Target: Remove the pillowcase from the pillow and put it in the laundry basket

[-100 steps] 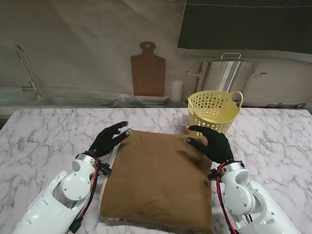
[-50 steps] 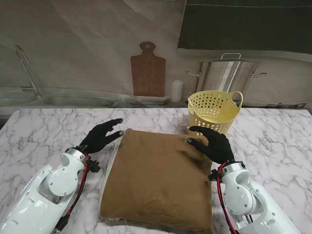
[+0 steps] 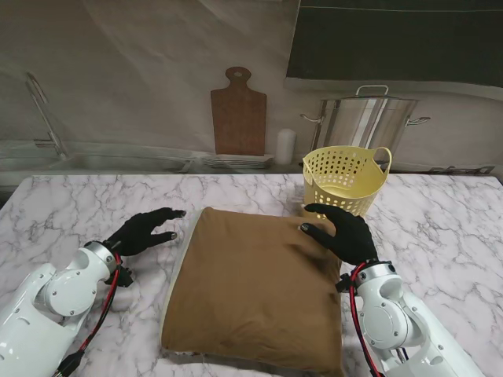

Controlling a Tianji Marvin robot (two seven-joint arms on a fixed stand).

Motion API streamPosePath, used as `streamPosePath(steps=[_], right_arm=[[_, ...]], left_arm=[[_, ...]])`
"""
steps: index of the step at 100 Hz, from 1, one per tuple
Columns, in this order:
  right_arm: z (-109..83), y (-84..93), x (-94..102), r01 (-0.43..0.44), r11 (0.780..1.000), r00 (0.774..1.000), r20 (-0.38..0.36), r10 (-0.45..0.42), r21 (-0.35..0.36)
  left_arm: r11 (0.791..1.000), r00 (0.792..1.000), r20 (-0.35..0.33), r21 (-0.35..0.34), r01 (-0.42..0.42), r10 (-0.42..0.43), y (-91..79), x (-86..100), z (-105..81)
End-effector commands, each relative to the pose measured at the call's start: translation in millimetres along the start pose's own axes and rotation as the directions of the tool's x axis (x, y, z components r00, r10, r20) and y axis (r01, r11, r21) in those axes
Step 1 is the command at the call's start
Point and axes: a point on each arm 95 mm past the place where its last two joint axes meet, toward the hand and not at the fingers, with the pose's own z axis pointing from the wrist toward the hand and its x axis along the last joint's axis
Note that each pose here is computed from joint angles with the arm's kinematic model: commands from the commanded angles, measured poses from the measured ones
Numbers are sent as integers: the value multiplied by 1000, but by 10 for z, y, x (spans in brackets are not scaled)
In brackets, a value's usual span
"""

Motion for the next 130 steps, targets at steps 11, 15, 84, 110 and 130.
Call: streamPosePath(steps=[11, 15, 84, 110, 130], right_arm=[[-31, -23, 12, 0, 1000, 1000, -6, 0, 4], [-34, -23, 14, -1, 1000, 1000, -7, 1, 3], [-54, -30, 35, 2, 1000, 1000, -18, -2, 0], [-52, -43, 34, 3, 1000, 1000, -19, -3, 6], [-51, -52, 34, 3, 1000, 1000, -19, -3, 10]], left_arm=[[997, 1000, -2, -69, -15, 15, 102, -69, -25], [997, 1000, -7, -74, -22, 21, 119, -76, -24], [988, 995, -101, -156, -2, -14, 300, 195, 63], [992, 989, -145, -126, -1, -17, 236, 304, 6], [995, 983, -183, -101, -11, -8, 166, 393, -54]])
